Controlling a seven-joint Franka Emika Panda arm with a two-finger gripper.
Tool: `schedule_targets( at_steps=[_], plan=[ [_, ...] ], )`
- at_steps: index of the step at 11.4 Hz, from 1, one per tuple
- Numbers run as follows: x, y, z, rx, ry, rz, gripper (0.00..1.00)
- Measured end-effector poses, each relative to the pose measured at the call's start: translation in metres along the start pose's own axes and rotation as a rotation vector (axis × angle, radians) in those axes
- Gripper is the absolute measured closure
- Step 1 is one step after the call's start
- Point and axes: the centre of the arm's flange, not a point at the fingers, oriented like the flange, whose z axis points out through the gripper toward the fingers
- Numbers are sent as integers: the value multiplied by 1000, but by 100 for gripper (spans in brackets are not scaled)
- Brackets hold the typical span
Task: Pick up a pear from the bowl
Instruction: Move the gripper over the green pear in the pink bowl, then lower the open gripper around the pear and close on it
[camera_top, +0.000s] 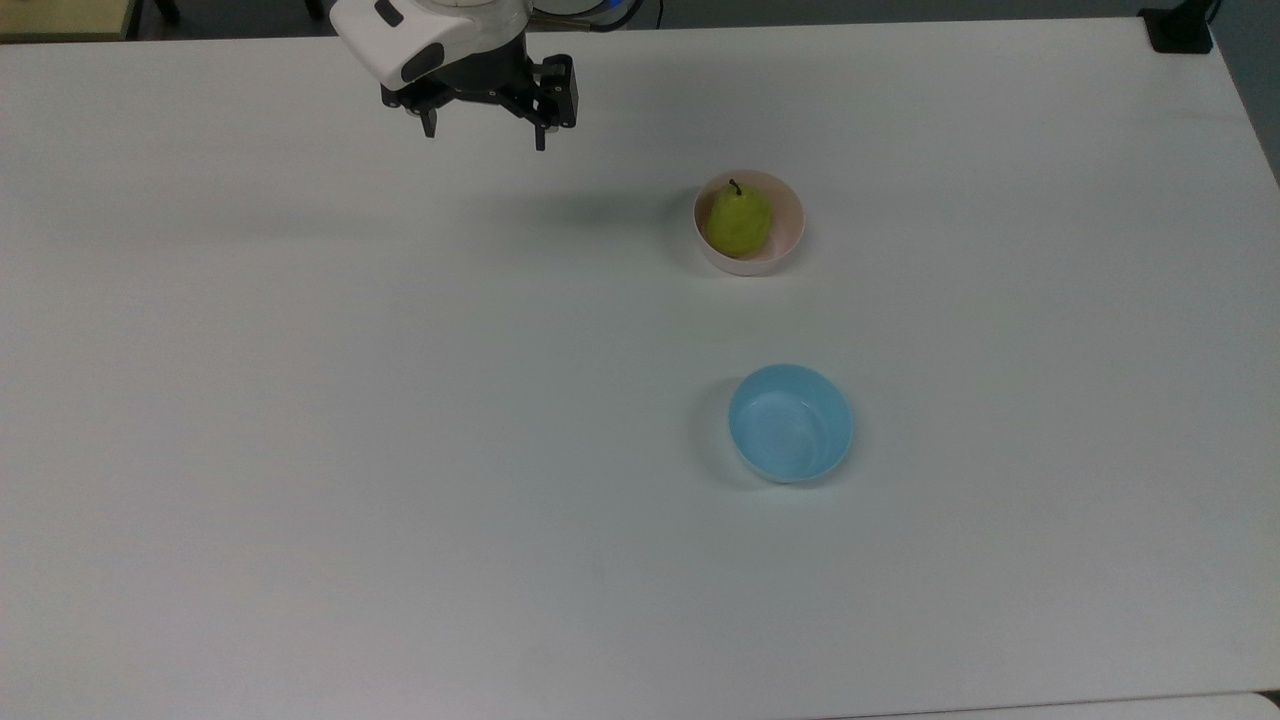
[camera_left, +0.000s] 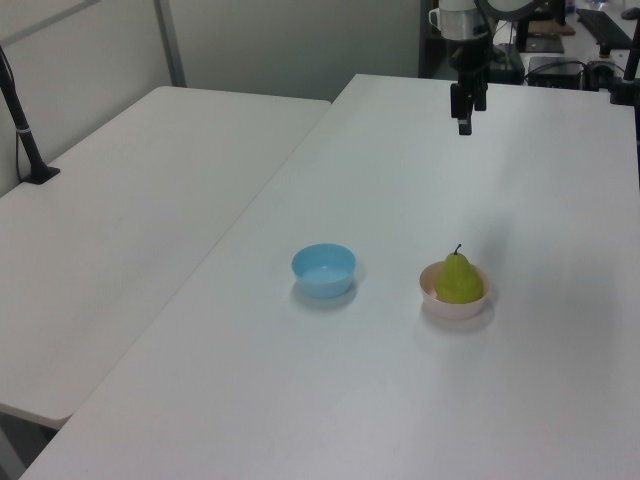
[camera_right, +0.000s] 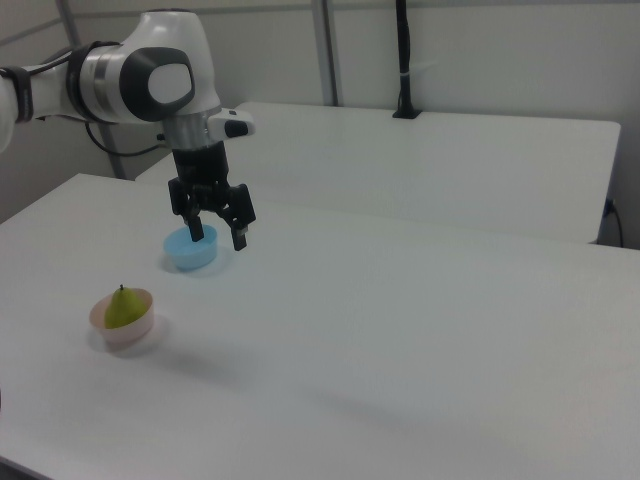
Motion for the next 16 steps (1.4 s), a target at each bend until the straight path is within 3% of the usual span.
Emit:
schedule_targets(
  at_steps=[8, 12, 16],
  plan=[
    [-3, -43, -5, -8, 10, -76, 0],
    [-14, -131, 4, -22, -4, -223, 0],
    [-8, -213, 63, -26, -43, -334, 0]
  ],
)
